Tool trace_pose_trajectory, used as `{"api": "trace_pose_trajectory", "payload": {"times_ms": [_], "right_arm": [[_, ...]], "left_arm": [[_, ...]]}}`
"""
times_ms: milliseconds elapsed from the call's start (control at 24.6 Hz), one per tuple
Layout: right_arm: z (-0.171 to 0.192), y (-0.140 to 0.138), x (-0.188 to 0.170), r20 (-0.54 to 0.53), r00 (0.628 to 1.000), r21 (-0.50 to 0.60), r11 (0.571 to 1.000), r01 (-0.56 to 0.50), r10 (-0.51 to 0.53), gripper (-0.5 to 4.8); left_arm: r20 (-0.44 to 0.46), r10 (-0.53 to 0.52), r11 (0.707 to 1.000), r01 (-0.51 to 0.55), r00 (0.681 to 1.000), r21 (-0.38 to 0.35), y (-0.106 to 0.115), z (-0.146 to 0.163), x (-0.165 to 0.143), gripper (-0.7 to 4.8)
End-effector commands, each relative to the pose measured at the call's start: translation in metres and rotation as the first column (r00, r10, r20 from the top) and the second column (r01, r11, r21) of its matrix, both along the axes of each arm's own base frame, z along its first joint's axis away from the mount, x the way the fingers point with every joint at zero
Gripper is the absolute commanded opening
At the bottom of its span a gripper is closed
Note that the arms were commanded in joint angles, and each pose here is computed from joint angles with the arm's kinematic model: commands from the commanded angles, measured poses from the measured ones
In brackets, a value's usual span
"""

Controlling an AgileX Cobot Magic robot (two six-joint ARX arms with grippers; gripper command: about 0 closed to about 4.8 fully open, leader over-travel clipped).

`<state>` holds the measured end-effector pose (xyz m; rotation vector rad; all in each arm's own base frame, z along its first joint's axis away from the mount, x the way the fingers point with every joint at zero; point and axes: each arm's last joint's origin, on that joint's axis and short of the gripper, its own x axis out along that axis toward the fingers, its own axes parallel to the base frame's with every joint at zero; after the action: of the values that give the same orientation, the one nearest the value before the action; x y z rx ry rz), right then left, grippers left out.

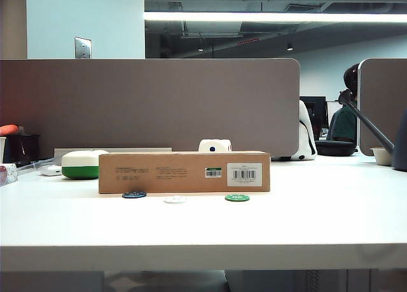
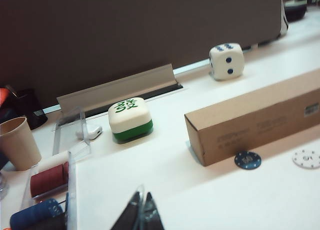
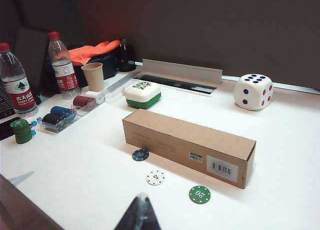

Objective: Push the chip with the highest value in the row forward next to the rectangular box.

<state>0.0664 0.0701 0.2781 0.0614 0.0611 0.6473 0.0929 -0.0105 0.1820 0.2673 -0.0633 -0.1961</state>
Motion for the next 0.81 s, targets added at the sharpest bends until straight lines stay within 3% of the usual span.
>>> {"api": "trace_pose_trajectory", "payload": {"times_ms": [41, 284, 488, 813], "right_arm": [[0.002, 0.0, 0.0, 0.009, 1.0, 0.011, 1.0, 0.0, 0.0, -0.05], [0.002, 0.0, 0.0, 0.009, 1.0, 0.011, 1.0, 0.0, 0.0, -0.05], [0.002, 0.0, 0.0, 0.009, 1.0, 0.011, 1.0, 0.0, 0.0, -0.05], [0.002, 0.0, 0.0, 0.009, 1.0, 0.011, 1.0, 0.0, 0.0, -0.05]], "left_arm": [[0.062, -0.001, 0.998, 0.005, 0.998, -0.061, 0.0, 0.0, 0.002, -0.05], [-0.007, 0.048, 0.991, -0.048, 0.999, -0.122, 0.005, -0.007, 0.003, -0.05], [-0.046, 0.044, 0.971, -0.054, 0.998, -0.235, 0.005, -0.013, 0.004, -0.05], [0.021, 0.044, 0.97, -0.038, 0.999, -0.239, 0.006, -0.007, 0.004, -0.05]]}}
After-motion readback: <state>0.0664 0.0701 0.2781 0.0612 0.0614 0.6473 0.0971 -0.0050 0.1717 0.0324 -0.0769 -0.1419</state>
